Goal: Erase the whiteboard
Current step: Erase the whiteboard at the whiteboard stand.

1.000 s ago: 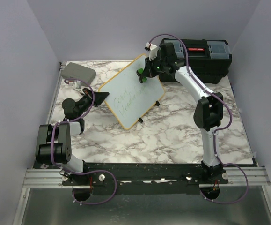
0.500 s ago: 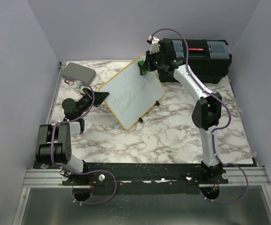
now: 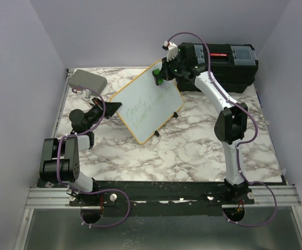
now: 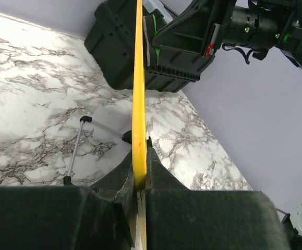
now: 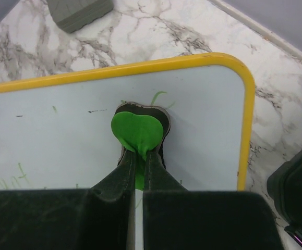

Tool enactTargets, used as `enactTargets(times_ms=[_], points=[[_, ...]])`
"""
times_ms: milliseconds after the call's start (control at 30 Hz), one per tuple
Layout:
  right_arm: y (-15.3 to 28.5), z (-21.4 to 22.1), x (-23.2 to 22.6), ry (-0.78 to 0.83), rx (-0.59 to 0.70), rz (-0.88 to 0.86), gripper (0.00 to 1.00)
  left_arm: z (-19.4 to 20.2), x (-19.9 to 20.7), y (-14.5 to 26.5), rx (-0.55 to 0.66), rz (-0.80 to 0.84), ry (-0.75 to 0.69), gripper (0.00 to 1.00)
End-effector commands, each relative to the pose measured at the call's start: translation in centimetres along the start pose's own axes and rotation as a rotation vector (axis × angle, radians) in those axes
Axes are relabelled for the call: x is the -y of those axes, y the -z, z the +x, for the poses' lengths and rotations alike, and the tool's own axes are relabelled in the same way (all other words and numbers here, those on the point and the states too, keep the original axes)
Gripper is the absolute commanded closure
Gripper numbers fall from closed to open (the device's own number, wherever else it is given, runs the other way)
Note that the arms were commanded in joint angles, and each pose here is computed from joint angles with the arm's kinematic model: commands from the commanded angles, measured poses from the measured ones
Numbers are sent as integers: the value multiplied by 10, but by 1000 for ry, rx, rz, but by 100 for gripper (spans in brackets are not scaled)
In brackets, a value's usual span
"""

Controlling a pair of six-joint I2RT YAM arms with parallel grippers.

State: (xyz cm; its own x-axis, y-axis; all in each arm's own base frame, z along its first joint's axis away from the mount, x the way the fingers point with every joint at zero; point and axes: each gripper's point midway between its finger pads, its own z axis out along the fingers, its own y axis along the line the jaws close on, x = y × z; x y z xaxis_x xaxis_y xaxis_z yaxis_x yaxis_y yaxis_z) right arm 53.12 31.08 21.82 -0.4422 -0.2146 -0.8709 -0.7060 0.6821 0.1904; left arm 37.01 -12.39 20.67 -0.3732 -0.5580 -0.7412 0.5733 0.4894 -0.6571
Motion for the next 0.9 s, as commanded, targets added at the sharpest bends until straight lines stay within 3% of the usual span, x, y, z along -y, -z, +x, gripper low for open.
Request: enactTargets(times_ms=[0,100,300,533,700,867], points=[[-6,11,-29,40,-39,-134,99,13,13,0,-74,68,-48,100],[-7,3,-22,25,-16,-88,99,13,14,0,-75,68,-50,100],[-8,-16,24,-54,54,187,99,13,14,0,-75,68,-52,100],[-10,-14,44,-71,45,282,99,12,15,0,-76,71,-54,100],[-15,-3,36,-51,5,211,99,13,15,0,-77,70,-53,100],[-15,10,-17,27,-51,-94,99,12,15,-1,-76,70,-54,100]])
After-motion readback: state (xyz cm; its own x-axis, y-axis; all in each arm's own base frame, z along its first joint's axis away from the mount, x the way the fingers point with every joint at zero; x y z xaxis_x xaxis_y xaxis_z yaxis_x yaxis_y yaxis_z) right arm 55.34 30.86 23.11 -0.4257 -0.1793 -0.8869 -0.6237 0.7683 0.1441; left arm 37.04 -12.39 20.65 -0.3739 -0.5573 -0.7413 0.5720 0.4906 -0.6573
